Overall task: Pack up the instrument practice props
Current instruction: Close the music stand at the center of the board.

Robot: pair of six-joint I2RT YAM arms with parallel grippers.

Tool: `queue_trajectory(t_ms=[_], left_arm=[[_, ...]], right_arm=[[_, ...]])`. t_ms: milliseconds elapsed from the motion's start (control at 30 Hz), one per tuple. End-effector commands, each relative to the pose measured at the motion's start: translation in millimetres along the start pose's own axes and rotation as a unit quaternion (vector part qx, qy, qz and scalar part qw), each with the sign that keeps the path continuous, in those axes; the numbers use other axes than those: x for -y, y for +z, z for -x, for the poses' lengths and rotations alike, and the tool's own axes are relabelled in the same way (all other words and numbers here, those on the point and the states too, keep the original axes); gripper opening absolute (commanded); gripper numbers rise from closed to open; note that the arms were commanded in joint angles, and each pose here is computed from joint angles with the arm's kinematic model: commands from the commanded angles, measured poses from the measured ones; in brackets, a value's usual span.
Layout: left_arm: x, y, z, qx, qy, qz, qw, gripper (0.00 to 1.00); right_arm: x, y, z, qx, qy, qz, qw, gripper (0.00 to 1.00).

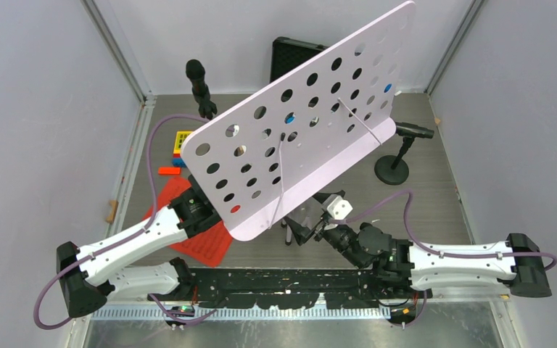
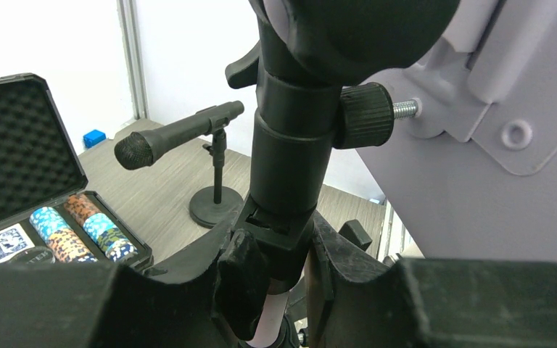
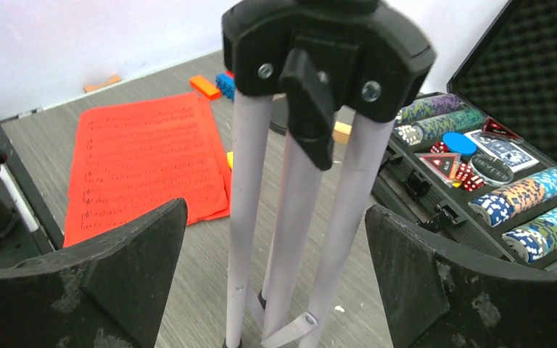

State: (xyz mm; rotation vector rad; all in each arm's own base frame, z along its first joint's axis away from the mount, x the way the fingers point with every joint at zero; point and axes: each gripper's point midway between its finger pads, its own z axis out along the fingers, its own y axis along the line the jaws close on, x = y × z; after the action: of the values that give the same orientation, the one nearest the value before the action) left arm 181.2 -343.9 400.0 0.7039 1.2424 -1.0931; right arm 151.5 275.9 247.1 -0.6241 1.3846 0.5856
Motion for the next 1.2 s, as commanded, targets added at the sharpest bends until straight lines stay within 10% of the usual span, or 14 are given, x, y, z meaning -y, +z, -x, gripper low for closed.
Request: queue_trajectory(t_ms=[0, 467, 1000, 1167], left_arm=[[2, -4, 24, 0.029, 0.002, 0.005, 1.000, 0.00], [4, -2, 25, 0.034, -0.006, -0.001, 0.999, 0.00], [12, -1, 56, 0.059, 0.001, -0.014, 0.998, 0.00], [4, -5, 51, 0.062, -0.005, 0.008, 0.998, 0.00]], right_arm=[[14, 3, 32, 0.069, 0.049, -0.045, 0.995, 0.99], [16, 15, 0, 0.068, 0.028, -0.084, 0.994, 0.96], [19, 16, 44, 0.115, 0.018, -0.081, 0.990, 0.34], [19, 14, 42, 0.108, 0.004, -0.074, 0.991, 0.41]])
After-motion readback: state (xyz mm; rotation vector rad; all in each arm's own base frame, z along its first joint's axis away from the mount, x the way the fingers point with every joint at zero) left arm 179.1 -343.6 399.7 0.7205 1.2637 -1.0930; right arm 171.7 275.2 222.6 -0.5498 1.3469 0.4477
